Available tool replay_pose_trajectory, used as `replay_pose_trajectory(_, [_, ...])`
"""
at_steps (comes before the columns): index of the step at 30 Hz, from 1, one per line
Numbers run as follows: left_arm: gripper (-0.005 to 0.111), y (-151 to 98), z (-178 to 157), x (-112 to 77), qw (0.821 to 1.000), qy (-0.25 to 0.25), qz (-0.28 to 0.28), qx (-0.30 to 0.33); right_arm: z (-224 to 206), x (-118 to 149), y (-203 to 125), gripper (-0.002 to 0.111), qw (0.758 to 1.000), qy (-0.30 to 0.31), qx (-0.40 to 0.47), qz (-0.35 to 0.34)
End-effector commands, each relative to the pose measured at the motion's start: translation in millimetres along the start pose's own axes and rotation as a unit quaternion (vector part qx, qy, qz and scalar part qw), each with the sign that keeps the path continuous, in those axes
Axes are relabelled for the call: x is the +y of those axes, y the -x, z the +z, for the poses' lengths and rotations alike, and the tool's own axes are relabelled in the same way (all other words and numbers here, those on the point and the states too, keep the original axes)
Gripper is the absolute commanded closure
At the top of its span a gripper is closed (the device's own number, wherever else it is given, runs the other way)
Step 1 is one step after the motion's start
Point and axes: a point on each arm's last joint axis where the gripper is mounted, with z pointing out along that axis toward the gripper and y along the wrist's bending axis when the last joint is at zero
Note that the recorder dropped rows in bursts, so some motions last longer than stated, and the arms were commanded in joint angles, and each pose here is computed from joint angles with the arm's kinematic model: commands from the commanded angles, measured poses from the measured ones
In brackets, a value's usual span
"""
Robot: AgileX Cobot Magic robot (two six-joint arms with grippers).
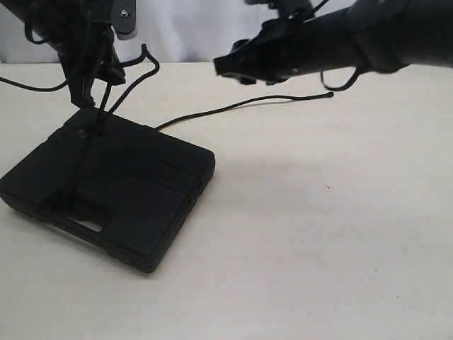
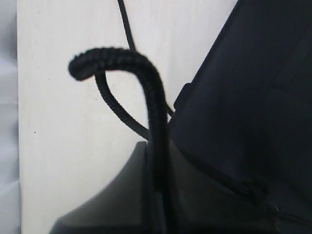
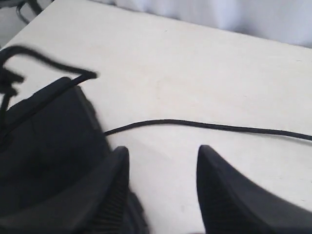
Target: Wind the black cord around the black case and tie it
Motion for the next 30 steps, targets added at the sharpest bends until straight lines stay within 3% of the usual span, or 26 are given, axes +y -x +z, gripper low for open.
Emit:
replay_pose_trajectory(1, [0.107, 2, -5, 2.0, 1.0, 0.009, 0.01, -0.007, 0, -54, 15, 0.066, 0.995, -0.051, 0.062, 0.06])
replay_pose_trajectory(5, [0.107, 2, -5, 0.7, 1.0, 0.002, 0.02, -0.006, 16, -96, 23, 0.066, 0.958, -0.209, 0.192, 0.036])
replay_pose_trajectory(7, [0.107, 2, -5, 1.0, 1.0, 0.003, 0.021, -0.006, 23, -105, 31, 0.066, 0.947, -0.241, 0.211, 0.035])
replay_pose_trajectory(10, [0.107, 2, -5, 0.8, 1.0, 0.002, 0.024, -0.006, 58, -116, 36, 0.066, 0.947, -0.228, 0.192, 0.119])
replay_pose_trajectory(13, [0.107, 1, -5, -1.6, 1.0, -0.011, 0.024, -0.004, 100, -133, 27, 0.066, 0.928, -0.242, 0.114, 0.258])
replay_pose_trajectory(15, [0.107, 1, -5, -1.2, 1.0, -0.009, 0.024, -0.004, 118, -140, 18, 0.066, 0.915, -0.243, 0.079, 0.313])
replay_pose_trajectory(20, [0.107, 4, -5, 0.9, 1.0, 0.003, 0.013, -0.02, 144, -151, 2, 0.066, 0.883, -0.233, 0.018, 0.408])
replay_pose_trajectory(25, [0.107, 13, -6, 1.3, 0.998, 0.004, -0.021, -0.066, 160, -152, -17, 0.066, 0.817, -0.235, 0.017, 0.527])
replay_pose_trajectory(30, [0.107, 12, -6, -1.0, 0.998, -0.009, -0.02, -0.064, 170, -150, -23, 0.066, 0.802, -0.207, 0.012, 0.56])
